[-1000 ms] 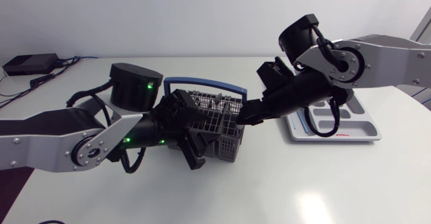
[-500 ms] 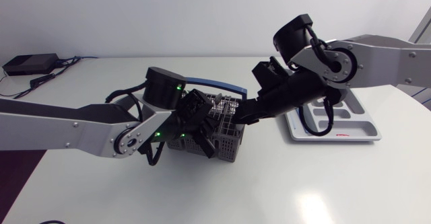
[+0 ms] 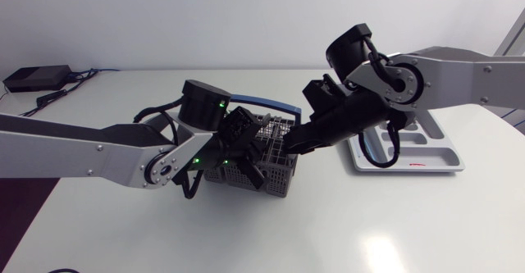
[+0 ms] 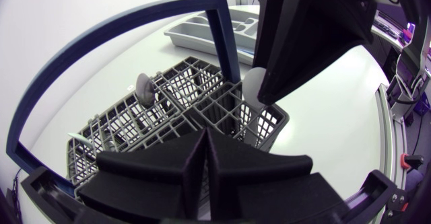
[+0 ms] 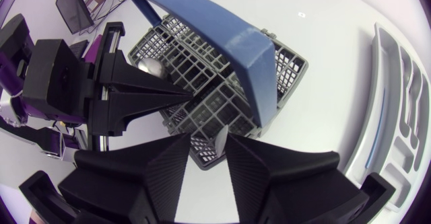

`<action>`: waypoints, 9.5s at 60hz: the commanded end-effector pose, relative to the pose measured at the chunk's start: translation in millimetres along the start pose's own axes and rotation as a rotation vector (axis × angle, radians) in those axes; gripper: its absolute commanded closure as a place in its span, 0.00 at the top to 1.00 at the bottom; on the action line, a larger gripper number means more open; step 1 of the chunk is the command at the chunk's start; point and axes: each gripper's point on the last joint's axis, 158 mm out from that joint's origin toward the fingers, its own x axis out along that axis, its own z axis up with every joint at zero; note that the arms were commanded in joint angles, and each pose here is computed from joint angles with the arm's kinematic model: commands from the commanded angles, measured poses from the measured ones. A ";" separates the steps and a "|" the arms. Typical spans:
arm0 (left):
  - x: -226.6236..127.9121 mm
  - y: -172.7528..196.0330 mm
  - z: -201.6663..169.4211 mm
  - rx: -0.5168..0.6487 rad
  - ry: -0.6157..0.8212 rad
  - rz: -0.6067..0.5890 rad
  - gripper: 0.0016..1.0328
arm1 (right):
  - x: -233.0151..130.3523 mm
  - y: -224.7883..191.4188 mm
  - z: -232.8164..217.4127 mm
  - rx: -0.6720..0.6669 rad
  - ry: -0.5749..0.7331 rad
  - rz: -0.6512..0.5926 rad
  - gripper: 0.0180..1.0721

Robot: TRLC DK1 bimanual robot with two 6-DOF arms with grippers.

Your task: Unload the cutlery basket into the drawer organizer.

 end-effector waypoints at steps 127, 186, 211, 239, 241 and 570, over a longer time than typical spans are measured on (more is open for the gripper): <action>-111.6 22.5 47.9 -0.052 -0.109 0.079 0.15 | -176.1 -169.8 -40.3 0.117 -0.205 -0.300 0.06; -125.7 34.8 2.7 -0.041 -0.060 0.081 0.14 | -83.6 -313.5 -98.3 0.044 0.053 -0.730 0.18; -126.3 30.7 0.2 -0.025 -0.052 0.071 0.14 | -83.5 -312.1 -97.6 0.043 0.052 -0.745 0.64; -131.4 28.1 -4.2 -0.028 -0.049 0.072 0.14 | -132.3 -258.8 -57.4 -0.065 -0.078 -0.779 0.83; -131.6 27.7 -4.9 -0.030 -0.047 0.071 0.14 | -134.8 -251.3 -53.2 -0.076 -0.090 -0.775 0.83; -27.8 41.9 4.3 1.490 0.188 -0.089 0.34 | -4.9 24.5 -63.7 -0.667 -0.274 -0.294 0.79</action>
